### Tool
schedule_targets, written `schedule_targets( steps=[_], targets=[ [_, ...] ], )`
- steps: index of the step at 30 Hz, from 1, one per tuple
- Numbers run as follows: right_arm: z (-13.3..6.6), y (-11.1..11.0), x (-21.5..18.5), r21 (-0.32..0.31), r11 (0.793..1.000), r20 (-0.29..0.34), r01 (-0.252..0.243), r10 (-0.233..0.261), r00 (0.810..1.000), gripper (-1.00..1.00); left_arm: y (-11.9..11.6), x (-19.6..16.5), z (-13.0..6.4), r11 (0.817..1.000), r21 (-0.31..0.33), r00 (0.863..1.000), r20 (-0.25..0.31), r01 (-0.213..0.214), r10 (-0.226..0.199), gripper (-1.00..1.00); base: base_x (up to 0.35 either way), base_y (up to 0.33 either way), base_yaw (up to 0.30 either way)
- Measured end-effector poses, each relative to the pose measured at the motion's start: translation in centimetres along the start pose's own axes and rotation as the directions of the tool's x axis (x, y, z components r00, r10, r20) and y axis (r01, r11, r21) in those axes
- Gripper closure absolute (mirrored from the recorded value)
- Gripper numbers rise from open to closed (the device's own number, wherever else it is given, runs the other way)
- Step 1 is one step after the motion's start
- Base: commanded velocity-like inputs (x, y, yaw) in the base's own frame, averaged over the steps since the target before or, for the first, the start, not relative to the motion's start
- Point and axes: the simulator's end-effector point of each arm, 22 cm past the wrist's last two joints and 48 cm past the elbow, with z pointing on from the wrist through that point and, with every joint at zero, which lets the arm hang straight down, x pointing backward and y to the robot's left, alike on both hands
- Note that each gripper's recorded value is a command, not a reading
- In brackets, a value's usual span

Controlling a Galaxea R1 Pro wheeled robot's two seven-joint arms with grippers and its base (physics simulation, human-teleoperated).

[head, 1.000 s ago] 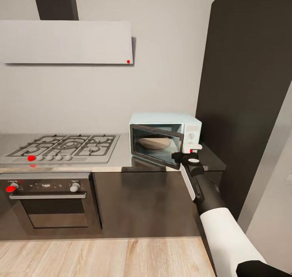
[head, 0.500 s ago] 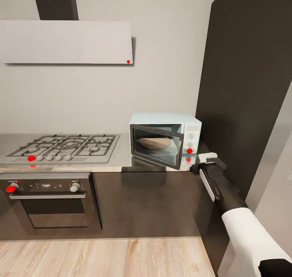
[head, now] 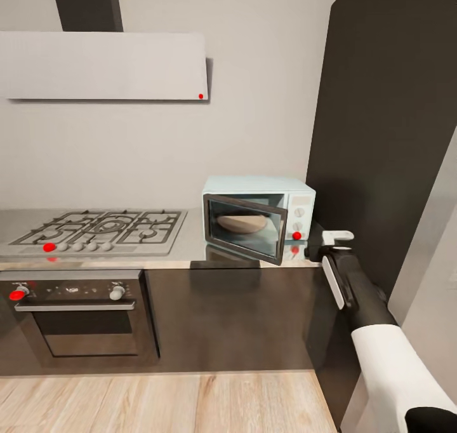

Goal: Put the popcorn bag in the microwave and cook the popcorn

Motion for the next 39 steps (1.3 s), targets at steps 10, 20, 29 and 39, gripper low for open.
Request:
schedule_targets(
  steps=[10,20,29,39],
  targets=[
    [0.0,0.2,0.0,-0.002,1.0,0.002,0.002,-0.002,1.0,-1.0,0.0,0.1,0.0,1.0,0.003,1.0,-0.002,-0.002,0.002,-1.0,0.147,0.0,0.0],
    [0.0,0.3,0.0,-0.002,1.0,0.002,0.005,-0.005,1.0,-1.0,0.0,0.1,0.0,1.0,0.003,1.0,-0.001,-0.002,0.002,-1.0,0.314,0.0,0.0],
    [0.0,1.2,0.3,-0.03,1.0,-0.005,0.005,-0.005,1.0,-1.0,0.0,0.1,0.0,1.0,0.003,1.0,-0.001,-0.002,0.002,-1.0,0.128,0.0,0.0],
    [-0.7,6.2,0.4,-0.28,0.96,-0.008,0.012,-0.015,1.0,-1.0,-0.1,0.1,0.0,1.0,0.004,1.0,-0.001,0.0,0.0,-1.0,0.001,0.0,0.0]
  ],
)
